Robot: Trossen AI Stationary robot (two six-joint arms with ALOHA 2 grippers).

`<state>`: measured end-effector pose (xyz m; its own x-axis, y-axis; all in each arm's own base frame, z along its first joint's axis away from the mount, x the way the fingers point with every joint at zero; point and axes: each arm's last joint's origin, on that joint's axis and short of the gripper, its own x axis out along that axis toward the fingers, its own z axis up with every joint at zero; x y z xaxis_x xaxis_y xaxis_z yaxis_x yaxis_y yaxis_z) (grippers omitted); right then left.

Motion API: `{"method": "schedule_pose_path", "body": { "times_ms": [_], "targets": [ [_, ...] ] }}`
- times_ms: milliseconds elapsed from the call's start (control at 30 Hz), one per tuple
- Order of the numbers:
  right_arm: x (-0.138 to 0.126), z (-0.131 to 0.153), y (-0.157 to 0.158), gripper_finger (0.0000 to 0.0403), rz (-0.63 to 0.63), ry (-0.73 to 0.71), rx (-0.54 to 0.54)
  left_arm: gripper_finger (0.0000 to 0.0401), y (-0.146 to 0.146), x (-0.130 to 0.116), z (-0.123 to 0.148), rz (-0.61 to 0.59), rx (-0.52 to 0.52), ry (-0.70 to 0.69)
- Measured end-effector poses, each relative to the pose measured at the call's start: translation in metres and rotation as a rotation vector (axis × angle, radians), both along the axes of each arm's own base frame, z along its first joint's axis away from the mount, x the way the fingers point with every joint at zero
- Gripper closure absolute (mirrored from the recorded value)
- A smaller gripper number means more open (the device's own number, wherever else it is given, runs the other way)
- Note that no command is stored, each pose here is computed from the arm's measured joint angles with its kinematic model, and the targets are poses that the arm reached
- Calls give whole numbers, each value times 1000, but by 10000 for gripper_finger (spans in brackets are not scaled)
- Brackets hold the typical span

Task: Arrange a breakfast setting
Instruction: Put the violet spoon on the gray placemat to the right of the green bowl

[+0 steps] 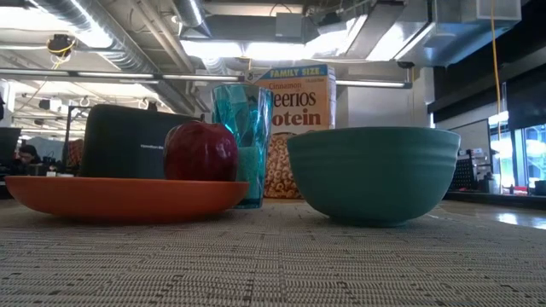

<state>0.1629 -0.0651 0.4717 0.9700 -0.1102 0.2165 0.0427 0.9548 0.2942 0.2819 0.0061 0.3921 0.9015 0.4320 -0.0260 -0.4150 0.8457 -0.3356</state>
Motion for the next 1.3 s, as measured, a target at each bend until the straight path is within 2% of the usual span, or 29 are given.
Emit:
{"method": "schedule_pose_path", "body": {
  "times_ms": [167,233,433,633,800,1033,1133,1300],
  "targets": [
    [22,-1,19,384,8,-24,-74,197,-1,2,18,-14,89,-178],
    [33,-3,26,384,23,-16,-94,197,-1,1,22,-9,110,-206],
    [61,-12,43,382,31,-3,-111,197,-2,3,22,-60,121,-204],
    [80,-15,51,384,64,-47,-119,208,-3,3,18,-51,111,-162],
    [82,-16,52,383,64,-50,-116,257,-6,3,17,-52,111,-157],
    [82,-17,52,374,71,-36,-116,378,-10,2,18,-66,167,-132],
    [82,-21,52,357,80,18,-86,389,-10,0,18,-80,184,-117],
    [78,-40,50,308,20,252,-83,394,-9,-12,14,-95,157,-2]
  ]
}}
